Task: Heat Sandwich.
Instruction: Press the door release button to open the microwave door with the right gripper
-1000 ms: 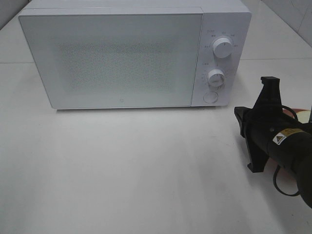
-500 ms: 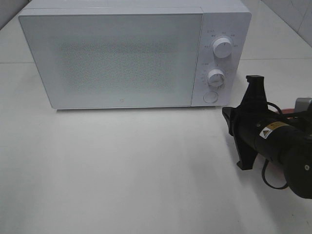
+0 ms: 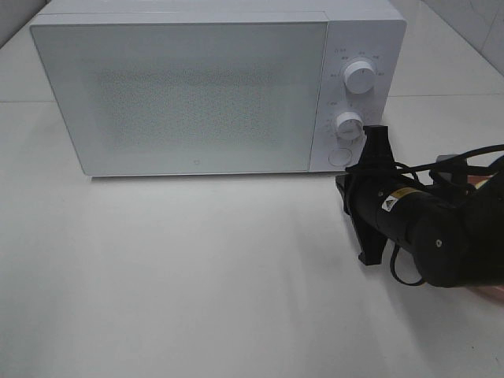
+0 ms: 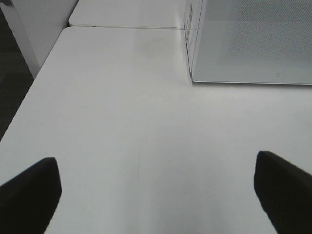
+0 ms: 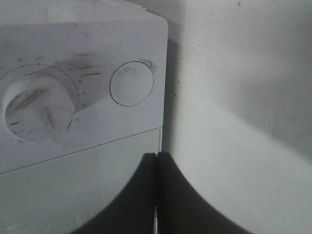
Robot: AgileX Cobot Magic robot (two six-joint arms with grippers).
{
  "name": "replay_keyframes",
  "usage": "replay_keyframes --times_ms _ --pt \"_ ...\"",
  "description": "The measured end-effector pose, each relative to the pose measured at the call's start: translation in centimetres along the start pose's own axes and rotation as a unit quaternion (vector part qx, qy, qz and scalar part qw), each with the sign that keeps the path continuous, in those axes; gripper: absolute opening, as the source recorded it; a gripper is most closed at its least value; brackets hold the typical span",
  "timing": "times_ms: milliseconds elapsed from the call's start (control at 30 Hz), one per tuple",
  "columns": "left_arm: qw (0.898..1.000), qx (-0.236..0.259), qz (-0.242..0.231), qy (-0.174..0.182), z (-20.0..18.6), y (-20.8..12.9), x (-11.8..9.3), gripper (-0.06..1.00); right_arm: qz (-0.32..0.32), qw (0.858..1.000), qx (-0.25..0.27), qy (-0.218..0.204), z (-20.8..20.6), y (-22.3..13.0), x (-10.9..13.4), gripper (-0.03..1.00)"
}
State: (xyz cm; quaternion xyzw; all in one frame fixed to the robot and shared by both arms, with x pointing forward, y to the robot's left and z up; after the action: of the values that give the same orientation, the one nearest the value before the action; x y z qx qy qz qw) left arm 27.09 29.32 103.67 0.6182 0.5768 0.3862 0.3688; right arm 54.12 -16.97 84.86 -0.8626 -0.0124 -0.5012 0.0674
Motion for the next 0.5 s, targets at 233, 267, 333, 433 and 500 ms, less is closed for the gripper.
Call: replay_keyframes --times_ms 233,267,333,433,500 --pt "1.000 0.000 0.000 0.000 0.0 0.0 0.0 0.99 0.008 1.000 -0.018 0.007 1.8 1.1 1.2 0.02" --pt "1.000 0.000 0.000 0.000 0.0 0.0 0.0 0.99 0.006 1.000 -0.022 0.006 2.4 1.5 1.4 0.02" --pt "1.000 0.000 0.000 0.000 0.0 0.0 0.0 0.99 0.006 1.000 -0.023 0.003 2.7 1.6 1.4 0.02" --pt "1.000 0.000 0.000 0.000 0.0 0.0 0.0 0.99 0.009 1.000 -0.028 -0.001 3.6 1.9 1.5 0.02" --pt "1.000 0.000 0.000 0.000 0.0 0.0 0.0 0.99 0.009 1.000 -0.026 0.000 4.1 1.8 1.7 0.02"
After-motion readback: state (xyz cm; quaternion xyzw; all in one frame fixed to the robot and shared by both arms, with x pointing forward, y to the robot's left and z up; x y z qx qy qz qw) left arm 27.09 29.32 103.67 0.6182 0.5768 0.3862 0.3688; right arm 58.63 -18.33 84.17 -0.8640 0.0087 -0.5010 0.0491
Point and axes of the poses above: a point on each arm's last joint axis where the gripper is mounted, z pointing out along that axis toward the gripper, x along the wrist's bending axis when the last joint is at zero, y = z × x, the point moved 4 cm from there along z, pointing out along that axis toward the gripper, and after that the axes turned 5 degrees about z, right-handed, at the moved point
